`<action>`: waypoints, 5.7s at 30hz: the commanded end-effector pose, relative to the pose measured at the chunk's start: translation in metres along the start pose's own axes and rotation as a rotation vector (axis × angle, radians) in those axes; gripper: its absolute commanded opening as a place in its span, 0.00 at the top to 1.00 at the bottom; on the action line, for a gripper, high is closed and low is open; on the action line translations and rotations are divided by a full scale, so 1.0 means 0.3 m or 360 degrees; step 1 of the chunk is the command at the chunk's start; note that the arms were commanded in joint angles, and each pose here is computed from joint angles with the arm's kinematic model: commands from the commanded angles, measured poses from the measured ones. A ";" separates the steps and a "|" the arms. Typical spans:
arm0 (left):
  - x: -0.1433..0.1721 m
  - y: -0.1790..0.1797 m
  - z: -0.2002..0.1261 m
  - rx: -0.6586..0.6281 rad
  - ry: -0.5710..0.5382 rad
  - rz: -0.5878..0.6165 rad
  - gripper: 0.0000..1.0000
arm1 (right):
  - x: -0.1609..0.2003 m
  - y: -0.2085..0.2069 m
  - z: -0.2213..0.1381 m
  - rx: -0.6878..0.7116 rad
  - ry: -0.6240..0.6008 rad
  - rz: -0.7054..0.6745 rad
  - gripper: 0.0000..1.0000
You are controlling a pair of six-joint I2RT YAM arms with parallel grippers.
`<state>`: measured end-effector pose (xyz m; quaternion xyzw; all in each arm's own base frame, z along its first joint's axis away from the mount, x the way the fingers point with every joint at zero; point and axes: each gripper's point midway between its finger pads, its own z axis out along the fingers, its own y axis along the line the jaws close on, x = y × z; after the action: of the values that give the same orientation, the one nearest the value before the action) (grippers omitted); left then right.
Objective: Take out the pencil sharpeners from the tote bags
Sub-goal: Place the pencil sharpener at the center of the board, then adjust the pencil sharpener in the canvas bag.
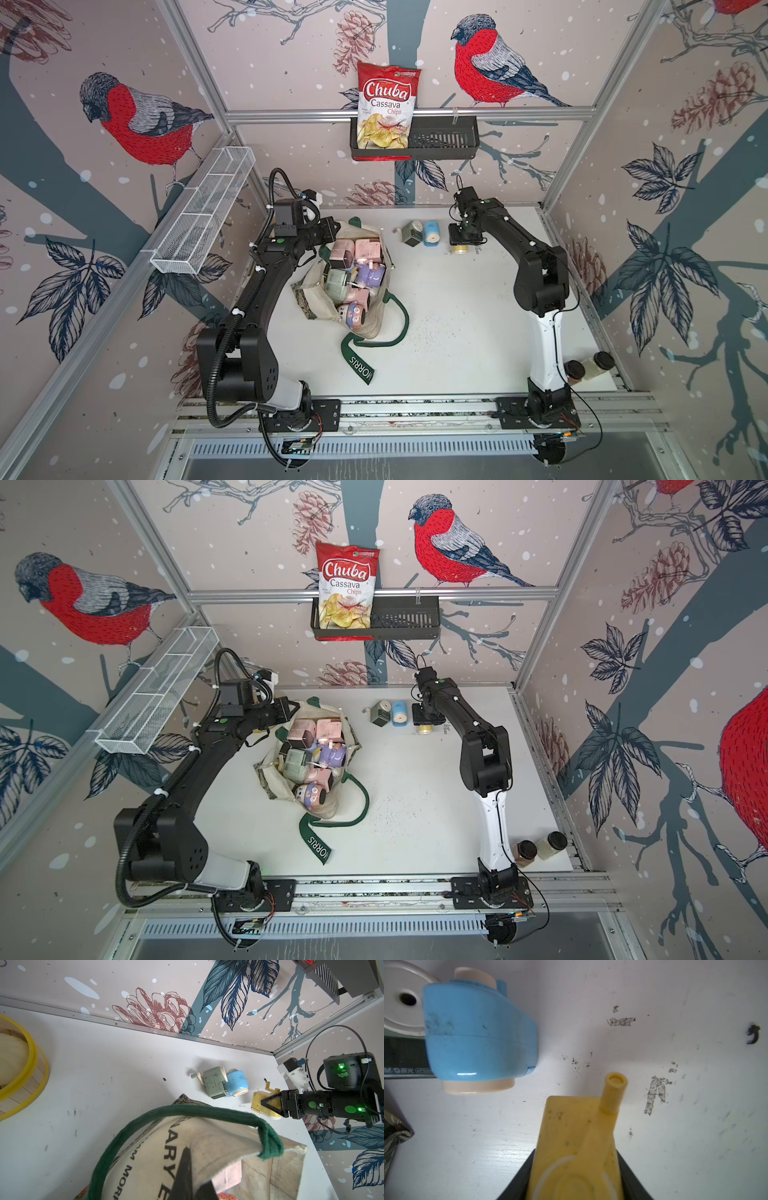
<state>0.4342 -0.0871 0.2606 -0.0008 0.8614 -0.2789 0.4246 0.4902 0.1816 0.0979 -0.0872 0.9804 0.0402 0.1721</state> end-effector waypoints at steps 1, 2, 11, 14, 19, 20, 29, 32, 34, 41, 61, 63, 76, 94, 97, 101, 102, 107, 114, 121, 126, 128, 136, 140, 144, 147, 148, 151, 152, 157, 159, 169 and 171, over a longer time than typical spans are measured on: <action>-0.028 -0.009 -0.010 0.0006 -0.0045 0.0037 1.00 | 0.010 0.011 0.012 -0.0033 0.0061 -0.0024 0.55; -0.027 -0.008 -0.010 0.0003 -0.0044 0.0037 1.00 | 0.014 0.012 0.022 -0.0028 0.0082 -0.0027 0.54; -0.028 -0.008 -0.010 0.0004 -0.0045 0.0036 1.00 | 0.047 0.019 0.088 -0.0020 0.0171 -0.0055 0.49; -0.028 -0.008 -0.011 0.0004 -0.0044 0.0036 1.00 | 0.049 0.015 0.104 0.0010 0.0174 -0.0063 0.45; -0.027 -0.007 -0.010 0.0001 -0.0044 0.0036 1.00 | 0.054 0.016 0.133 0.0038 0.0184 -0.0072 0.40; -0.028 -0.008 -0.010 0.0003 -0.0045 0.0037 1.00 | 0.051 0.012 0.138 0.0054 0.0176 -0.0073 0.39; -0.027 -0.009 -0.010 0.0003 -0.0043 0.0039 1.00 | 0.032 0.017 0.156 0.0100 0.0116 -0.0094 0.39; -0.027 -0.007 -0.010 0.0002 -0.0043 0.0038 1.00 | 0.036 0.019 0.162 0.0097 0.0110 -0.0095 0.40; -0.028 -0.008 -0.011 0.0002 -0.0046 0.0039 1.00 | 0.038 0.030 0.152 0.0080 0.0099 -0.0098 0.38; -0.026 -0.007 -0.010 0.0001 -0.0042 0.0037 1.00 | -0.002 0.014 0.099 0.0117 -0.0053 -0.0085 0.25; -0.027 -0.004 -0.009 -0.0005 -0.0043 0.0038 1.00 | -0.076 0.030 0.177 0.0017 -0.0160 -0.0077 0.42; -0.027 -0.004 -0.008 -0.0004 -0.0042 0.0038 1.00 | -0.077 0.039 0.176 0.0003 -0.0165 -0.0078 0.42; -0.025 -0.004 -0.007 -0.0003 -0.0039 0.0036 1.00 | -0.060 0.063 0.160 -0.0050 -0.0157 -0.0076 0.35; -0.024 -0.003 -0.005 -0.0002 -0.0038 0.0033 1.00 | 0.061 0.354 -0.407 -0.0202 -0.0727 -0.0287 0.29; -0.023 -0.004 -0.004 0.0001 -0.0035 0.0032 1.00 | 0.133 0.528 -0.496 -0.0341 -0.0838 -0.0427 0.29; -0.024 -0.004 -0.004 0.0001 -0.0037 0.0032 1.00 | 0.250 0.755 -0.565 -0.0569 -0.0849 -0.0573 0.30; -0.024 -0.005 -0.004 0.0003 -0.0037 0.0030 1.00 | 0.278 0.809 -0.576 -0.0635 -0.0847 -0.0604 0.30; -0.028 -0.010 -0.010 0.0007 -0.0046 0.0031 1.00 | 0.366 0.994 -0.569 -0.0840 -0.0818 -0.0671 0.30; -0.037 -0.013 -0.019 0.0003 -0.0066 0.0035 1.00 | 0.425 1.165 -0.440 -0.0949 -0.0691 -0.0610 0.30; -0.043 -0.016 -0.025 0.0000 -0.0079 0.0037 1.00 | 0.474 1.281 -0.359 -0.1156 -0.0556 -0.0421 0.26; -0.044 -0.018 -0.028 0.0003 -0.0084 0.0038 1.00 | 0.496 1.336 -0.319 -0.1216 -0.0484 -0.0314 0.24; -0.044 -0.018 -0.029 0.0004 -0.0087 0.0040 1.00 | 0.495 1.349 -0.313 -0.1254 -0.0471 -0.0277 0.23; -0.042 -0.019 -0.024 0.0011 -0.0079 0.0036 1.00 | 0.497 1.364 -0.238 -0.1291 -0.0398 -0.0130 0.18; -0.040 -0.017 -0.021 0.0012 -0.0076 0.0032 1.00 | 0.505 1.399 -0.208 -0.1361 -0.0317 -0.0111 0.18; -0.037 -0.016 -0.019 0.0011 -0.0071 0.0030 1.00 | 0.505 1.422 -0.198 -0.1430 -0.0282 -0.0084 0.19; -0.036 -0.015 -0.018 0.0012 -0.0068 0.0026 1.00 | 0.494 1.429 -0.189 -0.1452 -0.0267 -0.0071 0.21; -0.036 -0.013 -0.018 0.0010 -0.0068 0.0026 1.00 | 0.489 1.429 -0.189 -0.1458 -0.0271 -0.0069 0.22; -0.036 -0.013 -0.018 0.0010 -0.0068 0.0026 1.00 | 0.470 1.423 -0.192 -0.1483 -0.0292 -0.0051 0.27; -0.036 -0.015 -0.018 0.0012 -0.0068 0.0028 1.00 | 0.458 1.421 -0.203 -0.1500 -0.0310 -0.0050 0.28; -0.036 -0.016 -0.017 0.0012 -0.0067 0.0029 1.00 | 0.415 1.411 -0.276 -0.1573 -0.0419 -0.0052 0.44; -0.035 -0.013 -0.018 0.0009 -0.0066 0.0028 1.00 | 0.404 1.412 -0.310 -0.1601 -0.0461 -0.0067 0.48; -0.031 -0.010 -0.013 0.0006 -0.0056 0.0026 1.00 | 0.387 1.356 -0.365 -0.1538 -0.0523 -0.0068 0.59; -0.032 -0.012 -0.013 0.0006 -0.0058 0.0028 1.00 | 0.389 1.340 -0.385 -0.1529 -0.0527 -0.0068 0.59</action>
<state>0.4325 -0.0828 0.2604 -0.0103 0.8644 -0.2691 0.4246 0.2607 0.5499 0.1651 -0.1727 0.8208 0.4933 0.2305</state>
